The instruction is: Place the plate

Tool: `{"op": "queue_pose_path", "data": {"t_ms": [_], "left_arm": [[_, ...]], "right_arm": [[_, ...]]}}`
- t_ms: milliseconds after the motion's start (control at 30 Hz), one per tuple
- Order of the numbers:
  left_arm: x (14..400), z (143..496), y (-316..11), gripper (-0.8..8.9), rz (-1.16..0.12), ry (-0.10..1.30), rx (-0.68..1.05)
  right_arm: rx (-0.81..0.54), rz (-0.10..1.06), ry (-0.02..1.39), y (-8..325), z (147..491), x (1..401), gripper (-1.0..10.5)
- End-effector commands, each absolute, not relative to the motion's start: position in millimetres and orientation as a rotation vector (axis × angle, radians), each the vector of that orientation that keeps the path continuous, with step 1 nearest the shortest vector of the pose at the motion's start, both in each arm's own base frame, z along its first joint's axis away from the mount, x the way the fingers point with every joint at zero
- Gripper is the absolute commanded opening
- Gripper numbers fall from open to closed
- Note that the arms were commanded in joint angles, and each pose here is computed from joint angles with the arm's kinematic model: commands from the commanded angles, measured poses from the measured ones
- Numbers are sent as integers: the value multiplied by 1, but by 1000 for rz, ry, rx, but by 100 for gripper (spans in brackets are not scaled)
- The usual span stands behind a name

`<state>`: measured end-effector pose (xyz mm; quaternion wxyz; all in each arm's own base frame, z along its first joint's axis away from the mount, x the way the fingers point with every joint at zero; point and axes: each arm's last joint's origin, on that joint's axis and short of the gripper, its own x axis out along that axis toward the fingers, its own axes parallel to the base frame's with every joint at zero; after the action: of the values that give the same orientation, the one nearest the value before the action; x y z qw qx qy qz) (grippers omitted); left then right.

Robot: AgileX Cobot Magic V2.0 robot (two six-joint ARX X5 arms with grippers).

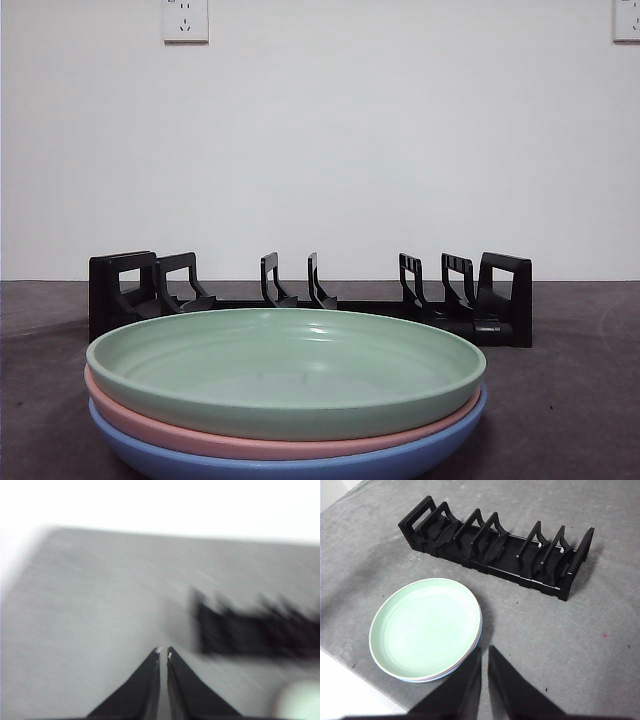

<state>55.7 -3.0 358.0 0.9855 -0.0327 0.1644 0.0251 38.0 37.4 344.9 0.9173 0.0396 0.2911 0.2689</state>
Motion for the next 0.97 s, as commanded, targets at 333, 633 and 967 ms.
{"op": "queue_pose_path", "data": {"t_ms": [333,633,967], "left_arm": [[81,222,8,21,212,106,-89],[91,169,5,21,174,135,-93],[95,149,-3,21,0,184,-69]], "right_arm": [[94,565,586,38,348,38,21],[94,565,586,38,348,38,20],[94,565,586,38,348,38,20]]}}
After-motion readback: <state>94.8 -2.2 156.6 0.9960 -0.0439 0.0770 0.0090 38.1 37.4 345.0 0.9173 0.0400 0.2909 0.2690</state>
